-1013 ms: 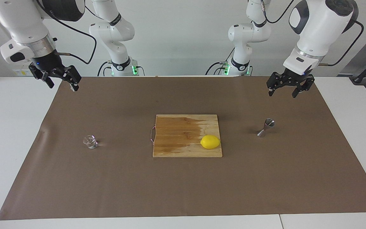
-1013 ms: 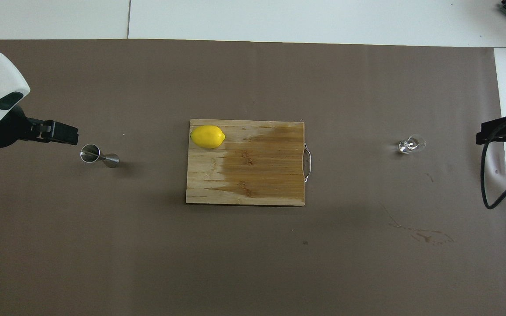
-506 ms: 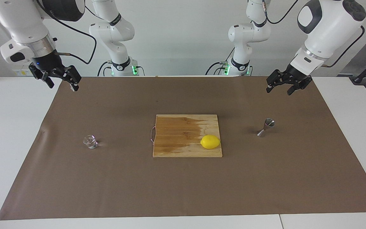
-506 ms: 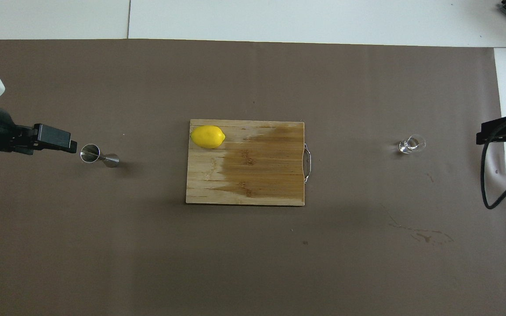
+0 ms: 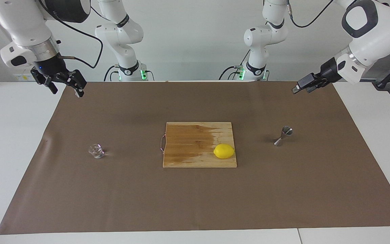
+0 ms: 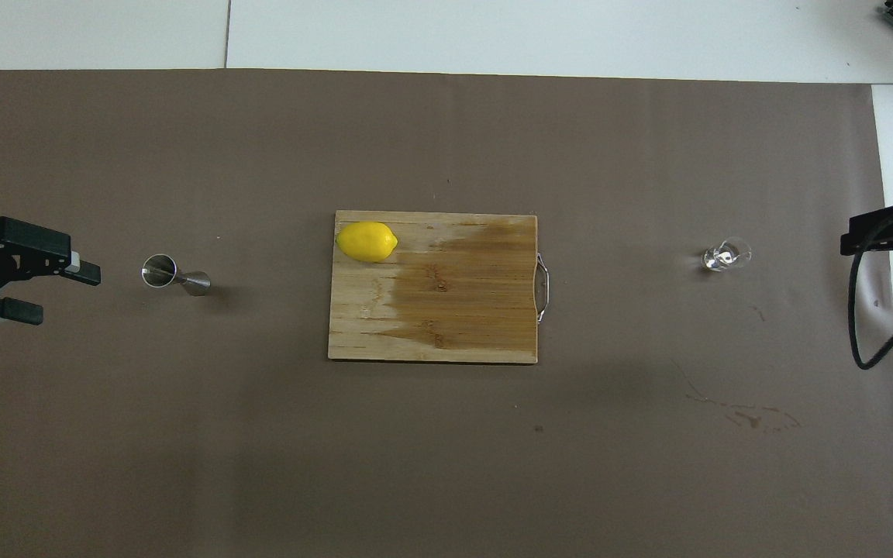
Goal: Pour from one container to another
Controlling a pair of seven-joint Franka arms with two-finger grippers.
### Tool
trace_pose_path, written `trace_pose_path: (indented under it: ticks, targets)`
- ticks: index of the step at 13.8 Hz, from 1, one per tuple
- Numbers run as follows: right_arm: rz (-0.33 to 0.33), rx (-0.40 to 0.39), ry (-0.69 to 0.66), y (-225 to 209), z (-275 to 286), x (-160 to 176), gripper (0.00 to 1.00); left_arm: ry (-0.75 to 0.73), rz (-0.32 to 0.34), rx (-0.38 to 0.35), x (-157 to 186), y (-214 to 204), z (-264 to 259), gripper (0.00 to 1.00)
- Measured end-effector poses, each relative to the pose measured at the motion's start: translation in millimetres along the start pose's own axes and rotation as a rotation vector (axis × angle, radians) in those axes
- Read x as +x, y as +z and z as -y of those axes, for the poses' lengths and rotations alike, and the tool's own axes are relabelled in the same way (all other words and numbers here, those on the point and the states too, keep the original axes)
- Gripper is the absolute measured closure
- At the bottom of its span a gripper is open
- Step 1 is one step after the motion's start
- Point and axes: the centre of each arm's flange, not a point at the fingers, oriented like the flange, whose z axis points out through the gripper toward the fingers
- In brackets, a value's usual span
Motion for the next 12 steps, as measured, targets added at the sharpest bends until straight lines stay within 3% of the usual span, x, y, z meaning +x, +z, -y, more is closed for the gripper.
trace_pose_path:
  ticks: [5,12]
  targets:
    - [0.000,0.000,0.000,0.0,0.0,0.0,0.00,-0.333,0.193,-0.189,44.0,13.0,38.6,0.00]
    - [0.000,0.000,0.000,0.0,0.0,0.0,0.00,-0.730,0.403,-0.282,63.6,26.4,53.6,0.00]
